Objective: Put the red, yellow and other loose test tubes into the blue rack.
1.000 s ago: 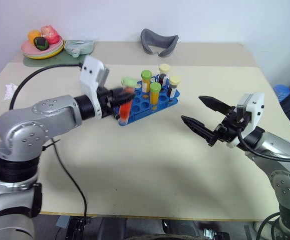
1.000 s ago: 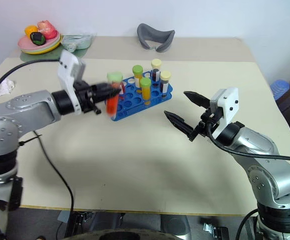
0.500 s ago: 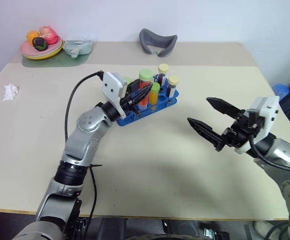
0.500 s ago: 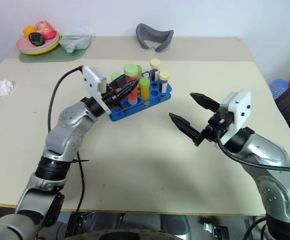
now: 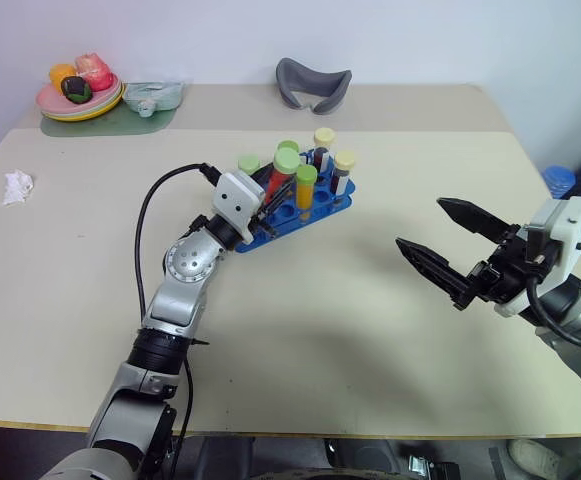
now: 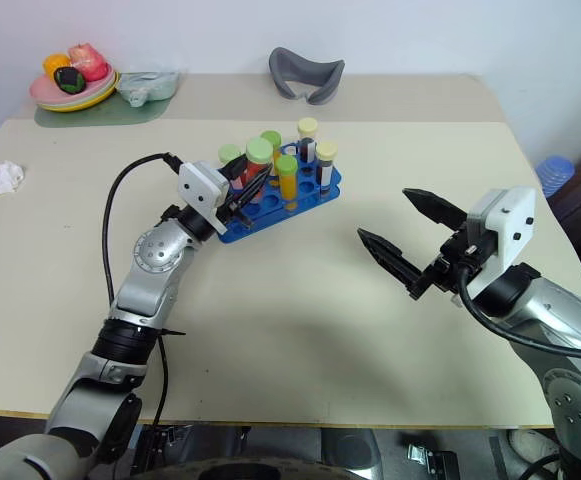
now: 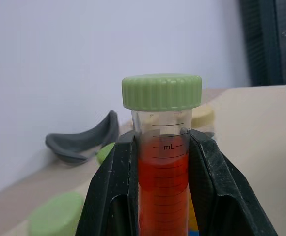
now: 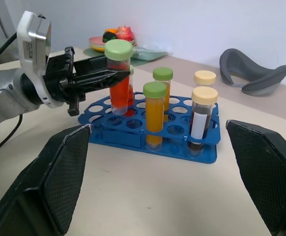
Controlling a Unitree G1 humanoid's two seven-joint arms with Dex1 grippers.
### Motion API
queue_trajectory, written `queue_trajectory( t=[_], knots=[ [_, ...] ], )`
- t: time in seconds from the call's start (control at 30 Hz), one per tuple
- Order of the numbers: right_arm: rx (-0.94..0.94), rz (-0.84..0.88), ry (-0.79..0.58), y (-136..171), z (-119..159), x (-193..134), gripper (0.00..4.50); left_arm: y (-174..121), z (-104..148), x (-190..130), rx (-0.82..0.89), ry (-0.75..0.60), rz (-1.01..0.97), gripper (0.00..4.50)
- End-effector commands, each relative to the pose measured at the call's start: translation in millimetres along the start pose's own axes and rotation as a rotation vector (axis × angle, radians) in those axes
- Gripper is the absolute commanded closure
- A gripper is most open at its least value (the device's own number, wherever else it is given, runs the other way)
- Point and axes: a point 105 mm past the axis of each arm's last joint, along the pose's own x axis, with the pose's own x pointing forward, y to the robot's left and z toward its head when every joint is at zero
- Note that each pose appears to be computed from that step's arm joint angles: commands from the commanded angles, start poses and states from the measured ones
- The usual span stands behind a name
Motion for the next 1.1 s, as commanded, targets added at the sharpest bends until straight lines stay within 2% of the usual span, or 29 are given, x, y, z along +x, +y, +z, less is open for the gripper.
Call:
queue_trajectory(
  t=[0.03,0.47,0.73,1.1],
  knots=[
    [-0.037,0.02,-0.031,3,11,2,0.0,4,1,-2,-0.033,-0.022,0.043,3.7],
    [-0.047,0.028,-0.021,2,14,1,0.0,-13,-28,-15,-0.078,0.054,0.028,3.7],
    [-0.043,0.027,-0.02,2,13,2,0.0,-12,-30,-22,-0.093,0.066,0.027,3.7],
    [-0.043,0.031,-0.022,2,12,3,0.0,2,-54,-31,-0.151,0.129,0.102,3.7]
  ],
)
